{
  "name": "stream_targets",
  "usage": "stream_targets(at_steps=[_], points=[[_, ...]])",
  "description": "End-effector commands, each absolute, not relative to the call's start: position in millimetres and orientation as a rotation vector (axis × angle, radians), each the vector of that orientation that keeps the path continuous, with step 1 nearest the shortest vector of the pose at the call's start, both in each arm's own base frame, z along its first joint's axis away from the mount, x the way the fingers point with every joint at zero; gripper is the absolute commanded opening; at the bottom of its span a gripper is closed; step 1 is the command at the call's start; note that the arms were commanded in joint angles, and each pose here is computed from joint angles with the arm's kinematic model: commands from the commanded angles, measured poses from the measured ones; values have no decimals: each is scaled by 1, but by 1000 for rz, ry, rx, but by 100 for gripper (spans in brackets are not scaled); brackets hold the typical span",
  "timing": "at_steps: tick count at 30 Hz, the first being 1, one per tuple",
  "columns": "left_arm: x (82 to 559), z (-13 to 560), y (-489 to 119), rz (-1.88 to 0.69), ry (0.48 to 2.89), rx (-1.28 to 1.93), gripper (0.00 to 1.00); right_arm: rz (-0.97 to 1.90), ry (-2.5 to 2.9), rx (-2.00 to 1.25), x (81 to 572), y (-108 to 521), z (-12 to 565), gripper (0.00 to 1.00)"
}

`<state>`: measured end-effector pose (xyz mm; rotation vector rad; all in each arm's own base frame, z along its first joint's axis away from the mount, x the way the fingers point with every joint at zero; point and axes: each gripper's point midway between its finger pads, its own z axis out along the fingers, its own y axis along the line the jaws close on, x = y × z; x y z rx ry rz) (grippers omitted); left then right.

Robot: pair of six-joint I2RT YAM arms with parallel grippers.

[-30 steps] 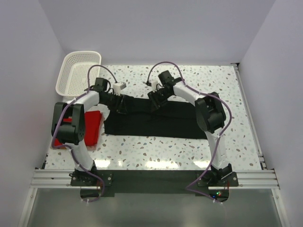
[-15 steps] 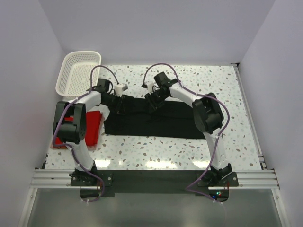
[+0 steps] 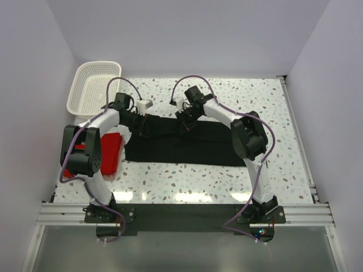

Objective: Fold and stack the t-shirts
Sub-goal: Fold the tshirt

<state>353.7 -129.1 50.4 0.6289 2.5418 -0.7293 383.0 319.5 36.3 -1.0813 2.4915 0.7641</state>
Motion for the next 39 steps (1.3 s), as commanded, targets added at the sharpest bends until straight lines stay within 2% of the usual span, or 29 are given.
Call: stream_targets(at_steps=[1,26,27,28,29,30,32,39], points=[[356,84,-132,-718,2478,654,0,748,2433,-1104,387,323,57,0],[320,24,-125,-768,2678,620,2,746,2494,-1199,368,311,38,0],[319,26,-126,-784,2666,641,11,752,2498,-1204,366,311,39,5],[320,29,-127,-791,2652,651,16,758,2498,-1205,366,311,41,12],[322,32,-126,-804,2634,645,20,775,2476,-1211,367,314,49,26],[325,39,-126,-819,2609,635,28,792,2465,-1208,367,316,53,32],[336,47,-118,-814,2582,599,32,806,2444,-1171,372,321,65,44],[367,63,-104,-737,2542,535,36,826,2424,-1036,397,340,71,47]])
